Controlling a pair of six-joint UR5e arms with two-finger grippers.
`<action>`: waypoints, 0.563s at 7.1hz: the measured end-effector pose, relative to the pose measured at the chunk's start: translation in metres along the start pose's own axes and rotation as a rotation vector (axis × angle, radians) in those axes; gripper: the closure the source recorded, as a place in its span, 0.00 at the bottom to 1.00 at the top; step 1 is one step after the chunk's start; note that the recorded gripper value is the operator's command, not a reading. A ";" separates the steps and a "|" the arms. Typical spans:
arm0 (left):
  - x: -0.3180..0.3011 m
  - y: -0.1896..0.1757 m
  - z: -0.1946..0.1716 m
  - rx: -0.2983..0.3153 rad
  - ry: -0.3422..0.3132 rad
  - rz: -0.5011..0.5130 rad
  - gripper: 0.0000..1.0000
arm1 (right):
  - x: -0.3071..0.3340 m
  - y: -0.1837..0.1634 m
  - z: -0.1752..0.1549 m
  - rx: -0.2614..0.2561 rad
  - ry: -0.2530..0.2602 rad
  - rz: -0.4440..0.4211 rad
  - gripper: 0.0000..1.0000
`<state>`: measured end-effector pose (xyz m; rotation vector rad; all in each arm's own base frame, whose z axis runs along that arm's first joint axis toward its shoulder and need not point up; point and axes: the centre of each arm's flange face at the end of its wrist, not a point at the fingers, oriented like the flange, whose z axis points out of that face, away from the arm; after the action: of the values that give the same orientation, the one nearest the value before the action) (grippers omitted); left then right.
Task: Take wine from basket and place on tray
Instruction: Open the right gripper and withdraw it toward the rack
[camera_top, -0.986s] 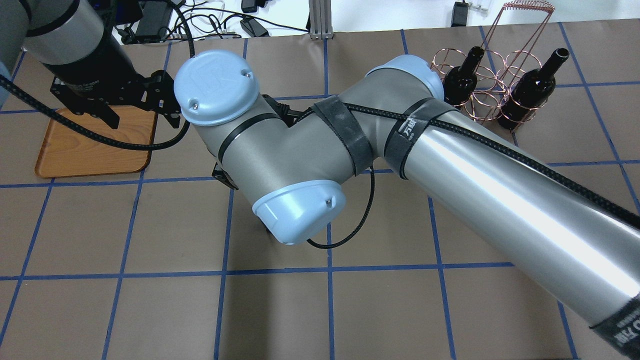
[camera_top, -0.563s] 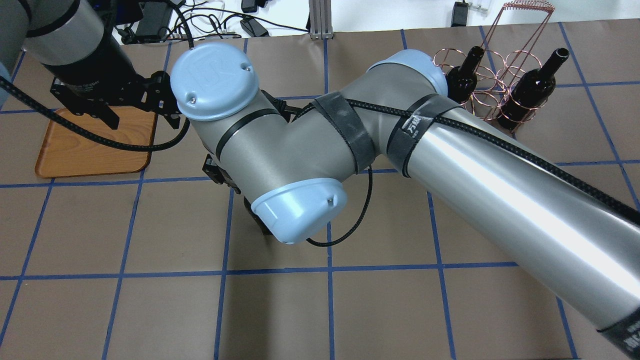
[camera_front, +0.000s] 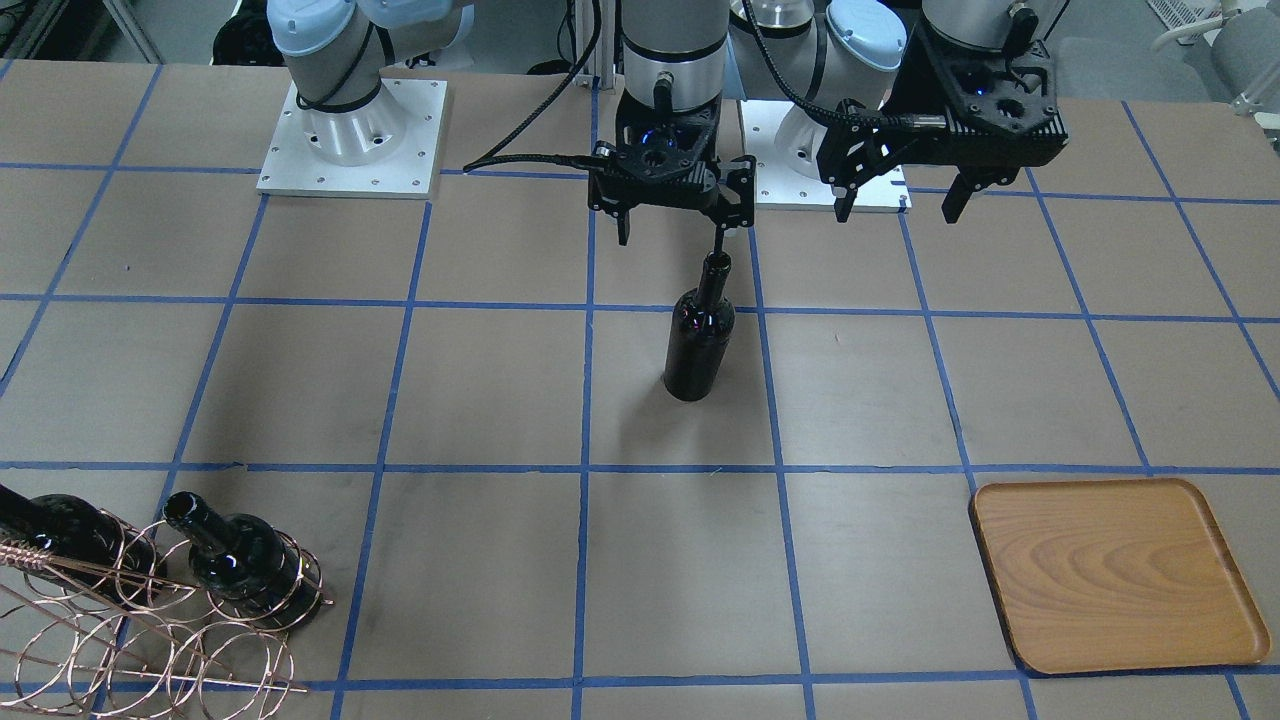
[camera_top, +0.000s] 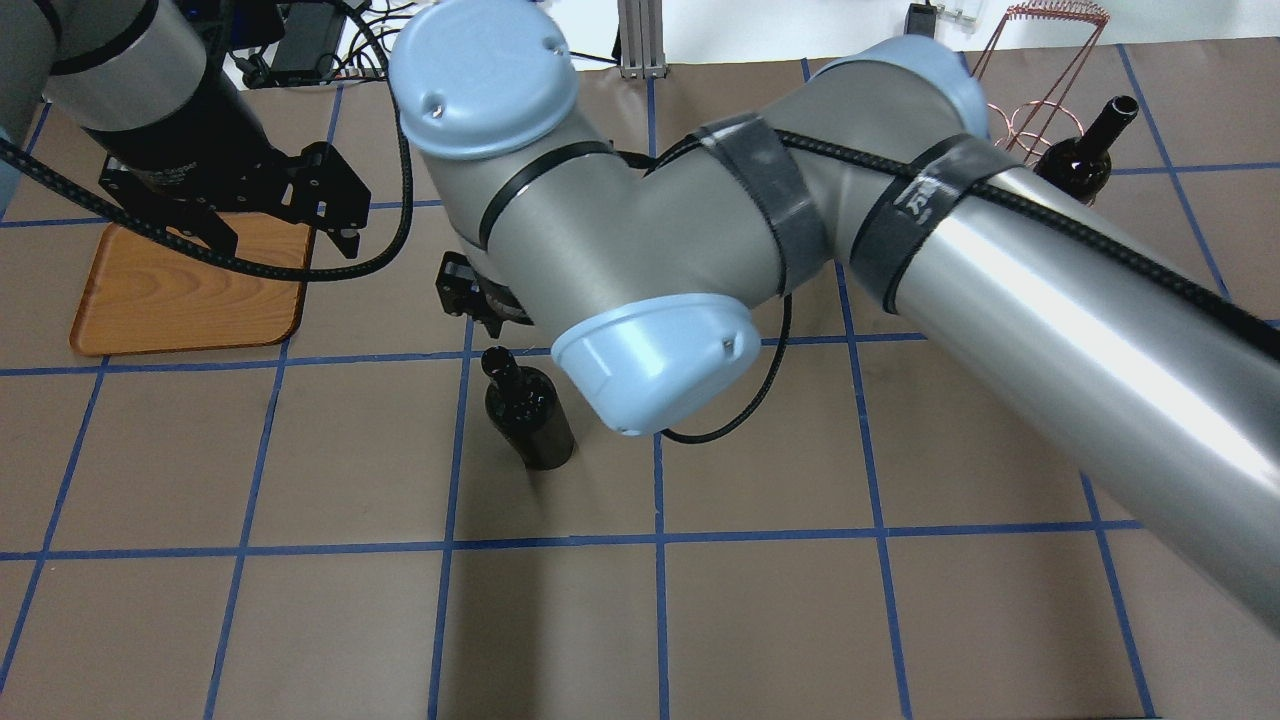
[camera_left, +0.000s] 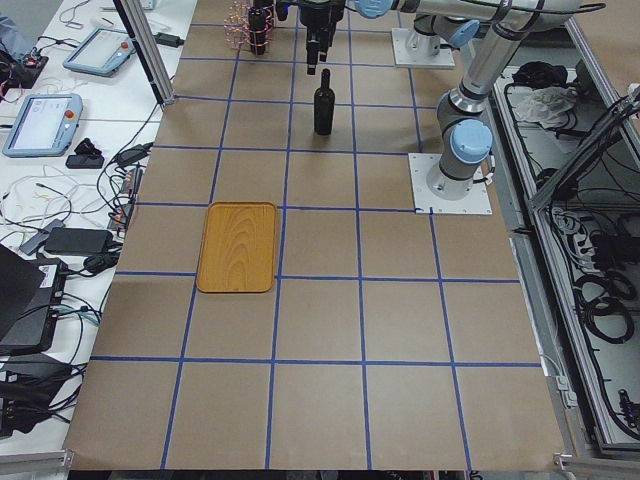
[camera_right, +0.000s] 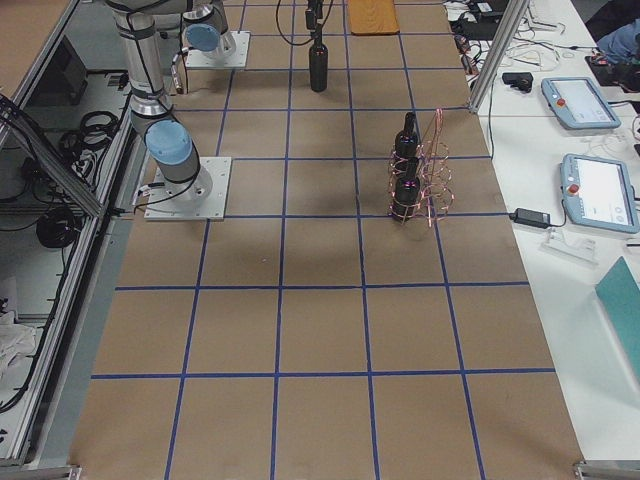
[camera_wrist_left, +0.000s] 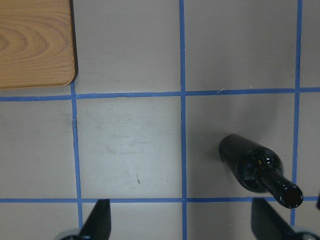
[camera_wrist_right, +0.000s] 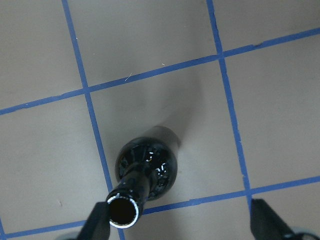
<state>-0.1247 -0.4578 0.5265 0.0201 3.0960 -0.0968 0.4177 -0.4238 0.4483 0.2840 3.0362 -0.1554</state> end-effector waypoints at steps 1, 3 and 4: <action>0.003 0.000 0.004 -0.009 0.003 -0.001 0.00 | 0.029 -0.027 -0.013 0.022 0.018 -0.049 0.00; 0.018 -0.002 0.022 -0.045 0.036 -0.030 0.00 | 0.095 -0.085 -0.032 0.055 0.053 -0.130 0.00; 0.034 -0.002 0.030 -0.062 0.045 -0.047 0.00 | 0.128 -0.108 -0.040 0.062 0.066 -0.151 0.00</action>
<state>-0.1576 -0.4612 0.4950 -0.0534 3.1429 -0.0026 0.2688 -0.5023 0.4856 0.0646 3.1214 -0.2553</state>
